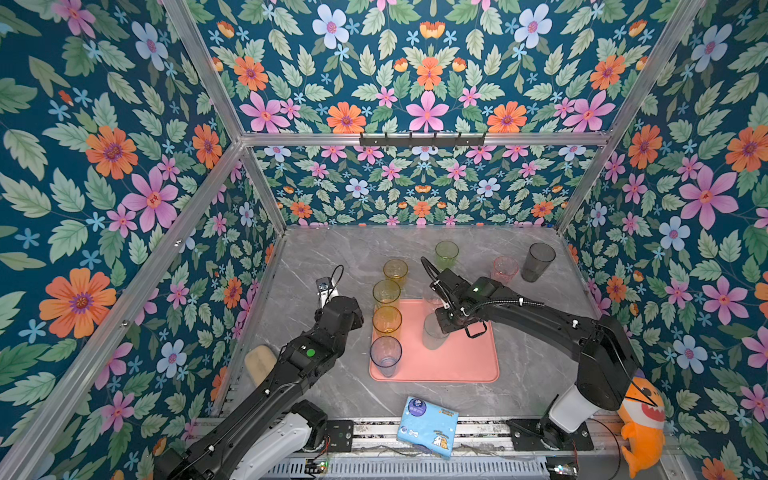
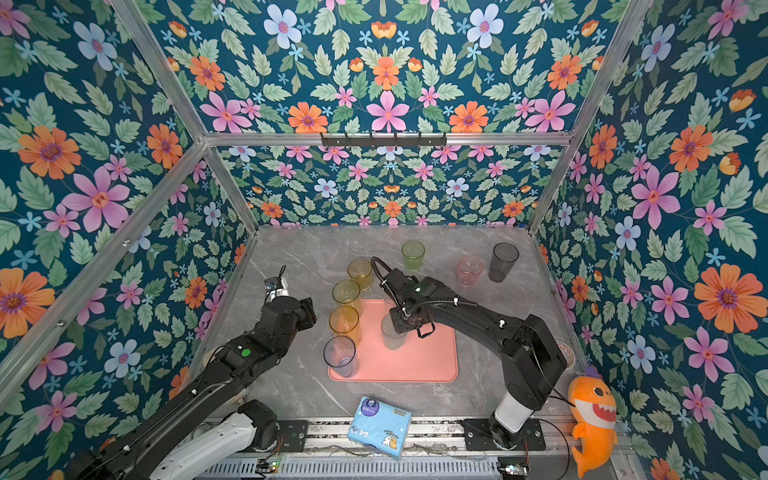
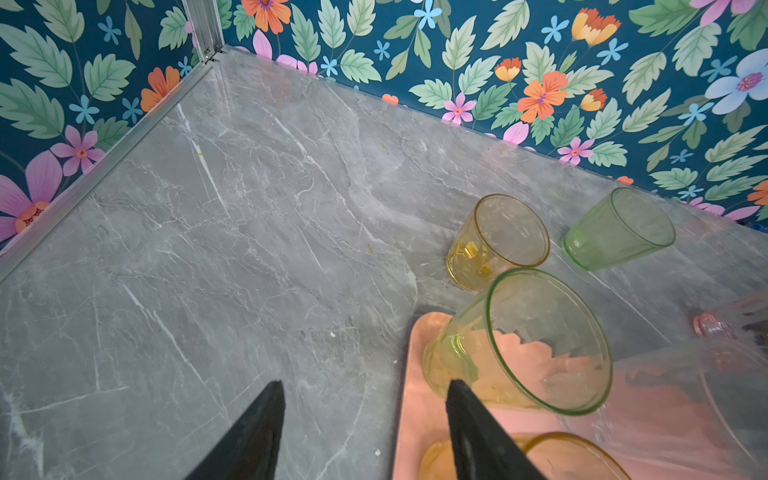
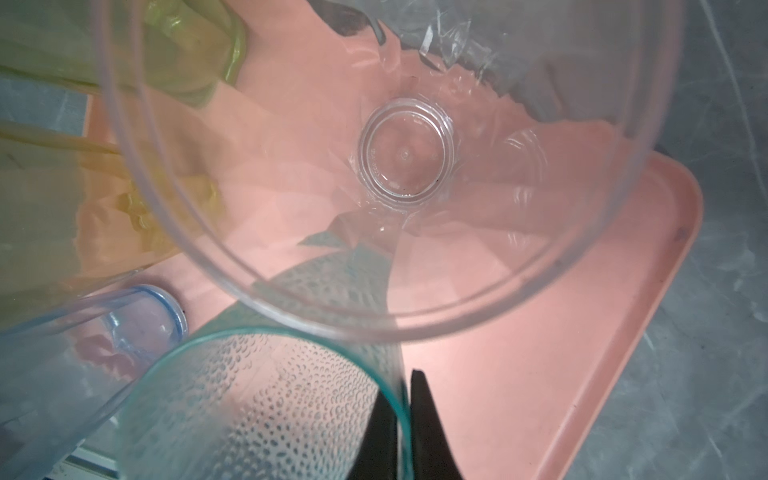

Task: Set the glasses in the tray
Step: 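Lower the teal cup onto the pink tray and open the right gripper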

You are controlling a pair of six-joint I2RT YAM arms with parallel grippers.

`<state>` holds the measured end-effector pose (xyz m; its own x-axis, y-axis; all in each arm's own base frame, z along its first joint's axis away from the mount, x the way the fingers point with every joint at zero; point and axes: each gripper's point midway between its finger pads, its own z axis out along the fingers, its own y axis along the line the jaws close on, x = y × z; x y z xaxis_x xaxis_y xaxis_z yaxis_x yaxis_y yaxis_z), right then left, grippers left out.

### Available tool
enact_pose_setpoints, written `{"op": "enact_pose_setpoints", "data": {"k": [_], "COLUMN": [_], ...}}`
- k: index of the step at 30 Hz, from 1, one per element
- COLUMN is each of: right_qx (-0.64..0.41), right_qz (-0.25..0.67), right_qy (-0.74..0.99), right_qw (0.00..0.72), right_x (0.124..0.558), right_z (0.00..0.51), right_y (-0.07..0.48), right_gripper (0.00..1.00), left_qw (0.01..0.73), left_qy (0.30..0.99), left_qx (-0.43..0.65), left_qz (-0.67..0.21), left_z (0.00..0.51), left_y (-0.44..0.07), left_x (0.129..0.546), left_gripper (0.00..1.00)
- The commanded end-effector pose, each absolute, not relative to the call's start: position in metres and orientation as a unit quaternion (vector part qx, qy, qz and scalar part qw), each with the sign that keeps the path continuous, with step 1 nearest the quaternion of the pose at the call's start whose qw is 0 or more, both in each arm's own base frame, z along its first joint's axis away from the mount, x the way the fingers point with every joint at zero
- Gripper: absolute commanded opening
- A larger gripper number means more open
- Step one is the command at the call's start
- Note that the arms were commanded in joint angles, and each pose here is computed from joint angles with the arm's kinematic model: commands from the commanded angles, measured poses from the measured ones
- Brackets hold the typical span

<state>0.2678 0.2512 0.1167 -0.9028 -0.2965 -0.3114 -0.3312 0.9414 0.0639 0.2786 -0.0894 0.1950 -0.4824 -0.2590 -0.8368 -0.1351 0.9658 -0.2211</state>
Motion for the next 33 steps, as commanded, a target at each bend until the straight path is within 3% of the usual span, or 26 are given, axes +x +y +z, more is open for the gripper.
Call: {"op": "enact_pose_setpoints", "data": {"k": [1, 33], "right_qx": [-0.154, -0.149], "right_qz": [0.057, 0.049], "right_qy": [0.974, 0.976], "right_qw": [0.156, 0.153], "right_x": [0.270, 0.269], "right_z": [0.119, 0.119], "right_y": [0.252, 0.255], "right_gripper": [0.03, 0.17], "left_qw": [0.499, 0.497], "left_qy": [0.856, 0.857], "left_qx": [-0.115, -0.119], "left_qz": [-0.065, -0.062], "left_z": [0.198, 0.194], "left_y": [-0.090, -0.086], "left_x": [0.280, 0.275], "left_gripper": [0.65, 0.65]}}
